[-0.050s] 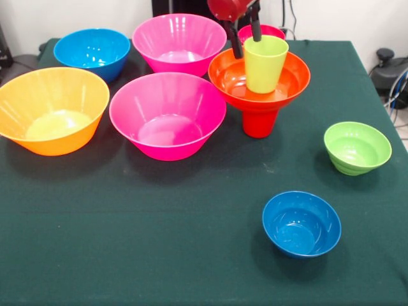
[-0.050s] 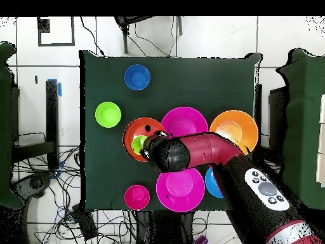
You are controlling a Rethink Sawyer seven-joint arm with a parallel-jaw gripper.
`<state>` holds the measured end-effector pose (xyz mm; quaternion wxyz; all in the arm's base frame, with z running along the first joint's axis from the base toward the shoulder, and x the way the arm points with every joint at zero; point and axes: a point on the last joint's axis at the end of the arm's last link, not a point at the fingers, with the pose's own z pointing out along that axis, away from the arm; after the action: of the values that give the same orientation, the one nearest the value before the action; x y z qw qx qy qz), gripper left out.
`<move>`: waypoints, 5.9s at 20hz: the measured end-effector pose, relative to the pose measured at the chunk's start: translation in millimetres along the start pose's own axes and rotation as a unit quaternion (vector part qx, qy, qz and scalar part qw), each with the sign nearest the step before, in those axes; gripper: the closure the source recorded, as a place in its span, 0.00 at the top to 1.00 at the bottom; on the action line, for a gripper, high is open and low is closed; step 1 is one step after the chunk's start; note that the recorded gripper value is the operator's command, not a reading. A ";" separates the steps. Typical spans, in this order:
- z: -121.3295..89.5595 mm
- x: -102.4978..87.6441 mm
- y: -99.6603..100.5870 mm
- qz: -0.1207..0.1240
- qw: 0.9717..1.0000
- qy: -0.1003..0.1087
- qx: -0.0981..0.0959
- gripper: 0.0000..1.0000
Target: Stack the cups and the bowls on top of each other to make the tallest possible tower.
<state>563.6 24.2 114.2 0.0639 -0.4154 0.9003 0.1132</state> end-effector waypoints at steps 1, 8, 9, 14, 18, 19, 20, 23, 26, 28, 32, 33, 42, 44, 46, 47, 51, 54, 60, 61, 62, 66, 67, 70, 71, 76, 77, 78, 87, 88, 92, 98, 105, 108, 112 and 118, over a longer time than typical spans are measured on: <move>-1.6 -0.3 -0.1 0.000 1.000 0.001 0.000 1.00; -25.0 -10.1 -6.0 0.005 1.000 0.007 0.009 1.00; -27.7 -11.5 -7.6 0.004 1.000 0.008 0.012 1.00; -41.5 -21.5 -25.3 0.005 1.000 0.010 0.025 1.00; -52.7 -30.3 -48.1 0.011 0.999 0.006 0.038 1.00; -54.9 -32.9 -54.4 0.013 0.999 0.003 0.042 1.00; -58.0 -37.1 -65.7 0.018 0.999 0.000 0.045 1.00; -61.2 -40.5 -79.8 0.021 0.999 -0.001 0.050 1.00; -65.0 -43.1 -104.0 0.025 0.998 0.005 0.055 1.00; -67.0 -43.7 -117.7 0.029 0.998 0.009 0.055 1.00; -69.9 -43.8 -135.0 0.036 0.998 0.017 0.053 1.00; -70.7 -43.8 -139.2 0.039 0.998 0.019 0.051 1.00; -88.4 -42.1 -181.9 0.068 0.997 0.044 0.018 1.00; -97.6 -42.5 -191.4 0.074 0.996 0.049 0.011 1.00; -102.2 -43.3 -195.2 0.076 0.996 0.052 0.008 1.00; -108.0 -44.7 -200.2 0.078 0.995 0.055 0.006 1.00; -119.2 -46.1 -214.3 0.082 0.995 0.058 0.013 1.00; -125.1 -45.8 -225.3 0.085 0.994 0.058 0.022 1.00; -126.3 -43.8 -238.6 0.087 0.994 0.055 0.033 1.00; -124.6 -42.6 -240.1 0.085 0.994 0.056 0.034 1.00; -123.0 -41.3 -241.5 0.083 0.994 0.057 0.035 1.00; -111.5 -36.2 -245.1 0.074 0.995 0.063 0.034 1.00; -108.4 -35.0 -245.3 0.073 0.995 0.064 0.032 1.00; -100.2 -32.5 -245.1 0.072 0.995 0.067 0.028 1.00; -97.1 -31.4 -245.0 0.071 0.995 0.068 0.027 1.00; -86.6 -28.2 -244.6 0.070 0.995 0.072 0.022 1.00; -84.6 -27.6 -244.5 0.070 0.995 0.072 0.021 1.00; -83.4 -27.4 -244.4 0.070 0.995 0.072 0.020 1.00; -81.4 -28.7 -243.9 0.068 0.995 0.071 0.019 1.00; -81.4 -29.8 -243.6 0.068 0.995 0.070 0.018 1.00; -81.9 -32.4 -243.0 0.066 0.995 0.067 0.018 1.00; -84.4 -40.6 -245.3 0.062 0.997 0.048 0.024 1.00; -86.3 -52.8 -250.1 0.057 0.997 0.016 0.042 1.00; -87.3 -56.1 -251.4 0.056 0.997 0.008 0.047 1.00; -88.6 -60.0 -252.8 0.056 0.997 -0.002 0.051 1.00; -86.2 -66.8 -257.0 0.054 0.996 -0.024 0.066 1.00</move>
<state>800.9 -110.7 172.6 0.1061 -0.3582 0.9252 0.0666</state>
